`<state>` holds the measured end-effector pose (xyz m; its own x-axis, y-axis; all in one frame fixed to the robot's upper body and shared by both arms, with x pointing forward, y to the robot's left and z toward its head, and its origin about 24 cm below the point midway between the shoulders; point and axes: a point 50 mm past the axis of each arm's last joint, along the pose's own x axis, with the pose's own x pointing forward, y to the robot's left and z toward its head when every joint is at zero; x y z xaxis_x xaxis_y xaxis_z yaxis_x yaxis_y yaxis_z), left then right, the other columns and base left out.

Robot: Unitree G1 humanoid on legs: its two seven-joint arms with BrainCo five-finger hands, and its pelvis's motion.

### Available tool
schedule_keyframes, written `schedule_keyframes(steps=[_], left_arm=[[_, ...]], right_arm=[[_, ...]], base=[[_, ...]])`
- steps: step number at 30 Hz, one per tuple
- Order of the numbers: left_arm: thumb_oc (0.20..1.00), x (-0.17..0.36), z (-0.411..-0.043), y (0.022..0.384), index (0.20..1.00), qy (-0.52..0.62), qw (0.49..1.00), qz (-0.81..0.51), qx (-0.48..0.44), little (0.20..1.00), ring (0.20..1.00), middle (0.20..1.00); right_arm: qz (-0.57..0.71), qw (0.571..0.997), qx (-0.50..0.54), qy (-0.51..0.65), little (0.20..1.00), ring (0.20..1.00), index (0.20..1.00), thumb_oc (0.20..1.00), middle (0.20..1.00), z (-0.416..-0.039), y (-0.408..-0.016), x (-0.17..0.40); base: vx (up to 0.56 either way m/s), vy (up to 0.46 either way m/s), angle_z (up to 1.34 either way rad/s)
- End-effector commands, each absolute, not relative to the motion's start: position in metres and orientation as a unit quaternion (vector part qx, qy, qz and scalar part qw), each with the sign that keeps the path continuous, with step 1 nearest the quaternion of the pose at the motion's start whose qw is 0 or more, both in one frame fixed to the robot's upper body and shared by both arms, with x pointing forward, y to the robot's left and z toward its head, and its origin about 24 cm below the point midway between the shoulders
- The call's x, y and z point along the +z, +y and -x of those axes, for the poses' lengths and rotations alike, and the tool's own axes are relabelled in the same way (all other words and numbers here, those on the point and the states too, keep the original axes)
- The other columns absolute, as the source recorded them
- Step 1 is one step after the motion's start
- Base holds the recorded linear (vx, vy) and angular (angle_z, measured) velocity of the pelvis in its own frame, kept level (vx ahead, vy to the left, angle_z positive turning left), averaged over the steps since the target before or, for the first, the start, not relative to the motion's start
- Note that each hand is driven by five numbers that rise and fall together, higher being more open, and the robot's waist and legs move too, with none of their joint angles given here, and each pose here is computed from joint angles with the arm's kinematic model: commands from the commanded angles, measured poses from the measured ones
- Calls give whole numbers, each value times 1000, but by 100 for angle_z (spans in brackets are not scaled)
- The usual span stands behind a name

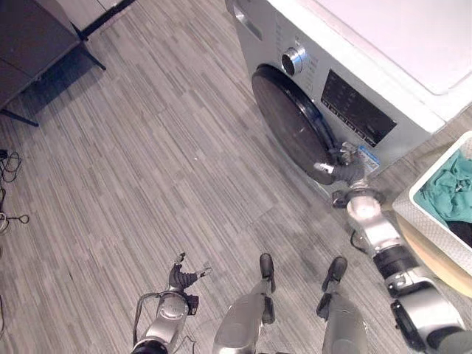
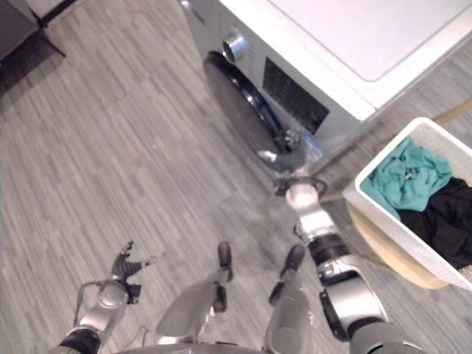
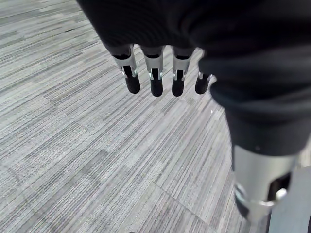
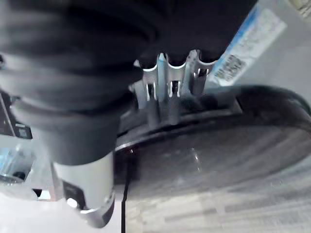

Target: Grab the laundry basket,head to the washer,open it,put in the laundry and shut it.

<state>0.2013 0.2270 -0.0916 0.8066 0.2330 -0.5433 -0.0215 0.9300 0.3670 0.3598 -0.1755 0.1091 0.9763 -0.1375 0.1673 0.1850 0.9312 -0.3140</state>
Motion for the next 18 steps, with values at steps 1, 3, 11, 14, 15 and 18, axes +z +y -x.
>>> schedule_keyframes(steps=[1,3,11,14,15,18], left_arm=[[1000,-80,-211,238,1000,274,940,-188,77,1000,1000,1000],[1000,-81,-211,237,1000,278,939,-190,73,1000,1000,1000],[1000,-73,-225,238,1000,262,942,-200,66,1000,1000,1000],[1000,-73,-226,240,1000,263,941,-200,70,1000,1000,1000],[1000,-73,-227,240,1000,264,941,-200,71,1000,1000,1000],[1000,-78,-223,243,1000,280,935,-202,79,1000,1000,1000]], right_arm=[[138,979,-75,-129,1000,1000,1000,1000,1000,-364,-160,132],[142,980,-61,-123,1000,1000,1000,1000,1000,-363,-155,128],[176,980,49,-81,1000,1000,1000,1000,1000,-376,-106,119],[183,974,87,-98,1000,1000,1000,1000,1000,-376,-87,127],[181,973,105,-102,1000,1000,1000,1000,1000,-374,-77,128],[144,966,188,-107,1000,1000,1000,1000,1000,-360,-33,128]], base=[[24,-4,4],[23,-11,4],[2,-16,-3],[21,-30,-6],[33,-39,0],[57,-14,7]])
